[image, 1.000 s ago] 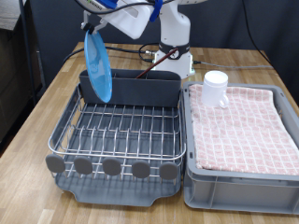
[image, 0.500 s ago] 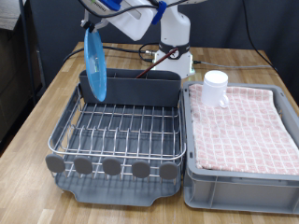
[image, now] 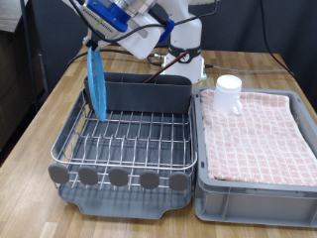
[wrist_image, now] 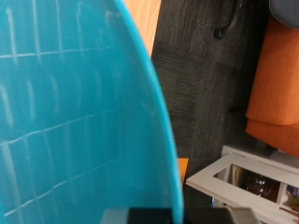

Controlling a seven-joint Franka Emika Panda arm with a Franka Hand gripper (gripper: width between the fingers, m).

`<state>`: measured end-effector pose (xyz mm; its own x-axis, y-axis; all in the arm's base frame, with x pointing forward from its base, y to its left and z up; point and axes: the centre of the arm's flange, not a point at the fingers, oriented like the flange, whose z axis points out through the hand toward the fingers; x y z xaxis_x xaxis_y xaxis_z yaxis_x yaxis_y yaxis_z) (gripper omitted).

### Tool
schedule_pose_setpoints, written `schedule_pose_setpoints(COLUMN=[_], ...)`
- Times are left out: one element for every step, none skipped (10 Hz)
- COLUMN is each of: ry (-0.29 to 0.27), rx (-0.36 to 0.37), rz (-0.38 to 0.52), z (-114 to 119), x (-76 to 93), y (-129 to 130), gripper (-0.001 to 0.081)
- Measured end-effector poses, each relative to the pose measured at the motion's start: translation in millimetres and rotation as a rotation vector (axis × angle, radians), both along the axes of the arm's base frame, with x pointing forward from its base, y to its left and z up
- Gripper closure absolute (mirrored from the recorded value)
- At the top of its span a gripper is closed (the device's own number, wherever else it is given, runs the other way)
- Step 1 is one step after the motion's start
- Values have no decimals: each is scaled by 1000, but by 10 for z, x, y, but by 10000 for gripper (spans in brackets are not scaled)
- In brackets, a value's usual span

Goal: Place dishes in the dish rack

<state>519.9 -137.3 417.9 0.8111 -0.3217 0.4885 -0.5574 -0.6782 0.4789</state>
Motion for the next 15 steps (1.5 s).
schedule_pose_setpoints(ry=[3, 4, 5, 12, 15, 16, 17, 18, 20, 23, 23, 25, 25, 27, 27], rx=[-9, -11, -8, -5, 0, 6, 12, 20, 26, 32, 38, 42, 46, 48, 52], rz=[12, 19, 21, 20, 21, 25, 30, 33, 35, 37, 41, 46, 52, 57, 61], z=[-39, -67, -100, -141, -182, -226, -276, -325, -376, -428, -475, -525, -572, -618, -661], x=[9, 5, -9, -31, -51, -72, -98, -121, -139, -155, -163, -165, -161, -153, -145], y=[-16, -34, -58, -83, -106, -129, -152, -176, -197, -213, -229, -240, -249, -255, -257], gripper=[787, 787, 787, 787, 787, 787, 787, 787, 787, 787, 787, 787, 787, 787, 787])
